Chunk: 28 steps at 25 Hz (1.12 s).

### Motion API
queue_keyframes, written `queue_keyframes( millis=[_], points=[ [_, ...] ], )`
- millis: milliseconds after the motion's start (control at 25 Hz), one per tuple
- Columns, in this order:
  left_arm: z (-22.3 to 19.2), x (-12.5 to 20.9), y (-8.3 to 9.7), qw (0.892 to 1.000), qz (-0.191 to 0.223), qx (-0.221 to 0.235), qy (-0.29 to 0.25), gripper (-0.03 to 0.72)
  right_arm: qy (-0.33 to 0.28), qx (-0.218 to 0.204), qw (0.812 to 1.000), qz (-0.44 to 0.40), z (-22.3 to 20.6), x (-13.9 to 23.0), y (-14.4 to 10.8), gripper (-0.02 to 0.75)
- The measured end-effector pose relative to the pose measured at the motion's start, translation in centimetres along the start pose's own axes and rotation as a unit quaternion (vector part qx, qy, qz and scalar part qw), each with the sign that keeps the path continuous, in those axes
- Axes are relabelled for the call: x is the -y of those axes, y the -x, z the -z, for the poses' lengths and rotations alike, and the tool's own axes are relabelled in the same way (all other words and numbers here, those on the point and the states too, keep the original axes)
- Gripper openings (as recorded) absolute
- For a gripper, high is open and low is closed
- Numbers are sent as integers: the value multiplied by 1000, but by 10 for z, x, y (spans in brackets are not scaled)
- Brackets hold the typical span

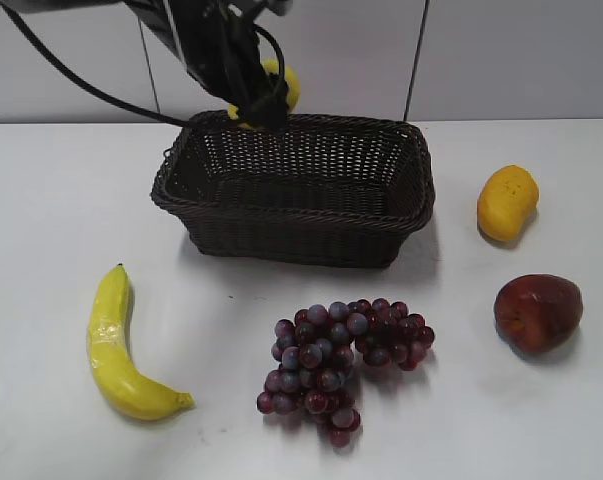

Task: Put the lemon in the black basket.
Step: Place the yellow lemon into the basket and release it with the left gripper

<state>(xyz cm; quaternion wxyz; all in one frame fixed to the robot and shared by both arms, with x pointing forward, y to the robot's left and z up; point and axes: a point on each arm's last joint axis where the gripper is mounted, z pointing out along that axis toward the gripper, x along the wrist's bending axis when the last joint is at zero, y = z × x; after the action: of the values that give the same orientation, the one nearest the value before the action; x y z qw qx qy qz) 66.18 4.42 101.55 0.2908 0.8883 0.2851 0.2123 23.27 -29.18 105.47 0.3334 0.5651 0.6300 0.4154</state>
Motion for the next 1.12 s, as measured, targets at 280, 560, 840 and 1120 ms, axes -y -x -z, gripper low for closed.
queue_keyframes(
  millis=[280,560,840,1120],
  points=[
    [-40,13,21,999,34,40,-11,545,0,0,1000,0,0,0,0,561],
    [-63,28,28,997,48,57,-37,545,0,0,1000,0,0,0,0,561],
    [-62,31,30,995,55,70,-50,623,0,0,1000,0,0,0,0,561],
    [-48,24,31,993,61,82,-52,669,0,0,1000,0,0,0,0,561]
  ],
)
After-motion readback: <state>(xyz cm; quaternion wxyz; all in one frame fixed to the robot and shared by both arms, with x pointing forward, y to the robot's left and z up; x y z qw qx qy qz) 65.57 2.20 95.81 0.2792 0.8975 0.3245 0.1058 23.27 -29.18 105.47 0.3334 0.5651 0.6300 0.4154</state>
